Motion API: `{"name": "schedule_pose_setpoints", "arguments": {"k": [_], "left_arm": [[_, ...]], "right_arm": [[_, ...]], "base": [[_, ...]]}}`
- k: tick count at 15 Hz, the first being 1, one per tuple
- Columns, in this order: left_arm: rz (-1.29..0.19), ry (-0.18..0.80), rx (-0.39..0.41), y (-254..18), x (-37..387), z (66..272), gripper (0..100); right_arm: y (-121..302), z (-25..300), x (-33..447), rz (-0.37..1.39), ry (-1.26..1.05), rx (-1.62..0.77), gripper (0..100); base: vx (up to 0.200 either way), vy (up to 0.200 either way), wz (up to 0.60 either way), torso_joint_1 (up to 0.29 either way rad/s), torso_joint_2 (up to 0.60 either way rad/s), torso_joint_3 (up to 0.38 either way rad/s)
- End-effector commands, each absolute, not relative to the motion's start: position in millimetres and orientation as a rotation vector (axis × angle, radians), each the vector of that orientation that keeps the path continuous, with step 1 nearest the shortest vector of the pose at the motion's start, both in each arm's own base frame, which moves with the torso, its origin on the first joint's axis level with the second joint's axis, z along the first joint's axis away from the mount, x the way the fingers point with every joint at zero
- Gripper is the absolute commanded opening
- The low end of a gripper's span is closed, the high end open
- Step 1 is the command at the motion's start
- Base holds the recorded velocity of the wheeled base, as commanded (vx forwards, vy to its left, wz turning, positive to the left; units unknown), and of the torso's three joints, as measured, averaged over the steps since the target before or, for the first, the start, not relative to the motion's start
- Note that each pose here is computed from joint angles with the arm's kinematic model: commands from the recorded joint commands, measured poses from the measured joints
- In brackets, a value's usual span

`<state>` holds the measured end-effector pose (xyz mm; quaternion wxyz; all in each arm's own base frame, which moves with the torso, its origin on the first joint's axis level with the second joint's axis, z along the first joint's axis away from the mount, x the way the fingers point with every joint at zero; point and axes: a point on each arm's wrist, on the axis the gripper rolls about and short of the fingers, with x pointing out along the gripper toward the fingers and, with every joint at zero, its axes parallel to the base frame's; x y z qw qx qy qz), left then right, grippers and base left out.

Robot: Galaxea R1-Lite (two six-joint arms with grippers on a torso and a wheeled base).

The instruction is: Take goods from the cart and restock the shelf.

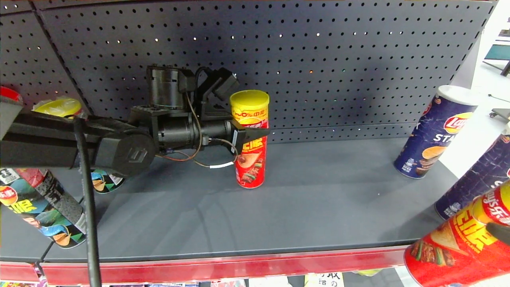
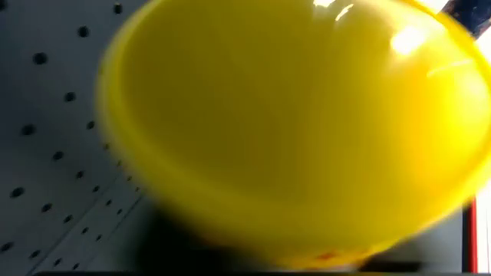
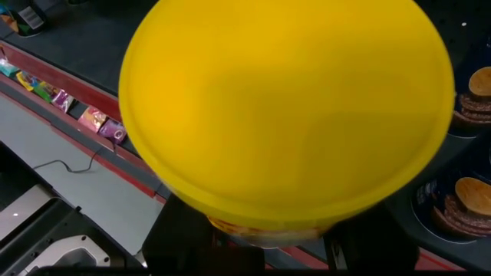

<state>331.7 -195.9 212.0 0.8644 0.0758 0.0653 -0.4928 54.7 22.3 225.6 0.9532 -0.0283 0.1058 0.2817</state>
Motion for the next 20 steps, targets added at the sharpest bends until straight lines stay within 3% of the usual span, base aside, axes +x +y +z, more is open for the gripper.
{"name": "schedule_pose_setpoints", "arguments": {"k": [1, 9, 20], "left_arm": [[-1.040, 0.140, 0.159, -197, 329, 212, 0], [-1.113, 0.224, 0.137, -191, 248, 208, 0], [-1.164, 0.248, 0.111, -182, 207, 201, 0]], "right_arm": [[22, 226, 55, 0.572, 0.214, -0.058, 0], [22, 226, 55, 0.573, 0.211, -0.058, 0], [23, 225, 57, 0.574, 0.222, -0.057, 0]], "base": [[0.000, 0.000, 0.00, 0.000, 0.00, 0.000], [0.000, 0.000, 0.00, 0.000, 0.00, 0.000], [0.000, 0.000, 0.00, 0.000, 0.00, 0.000]]}}
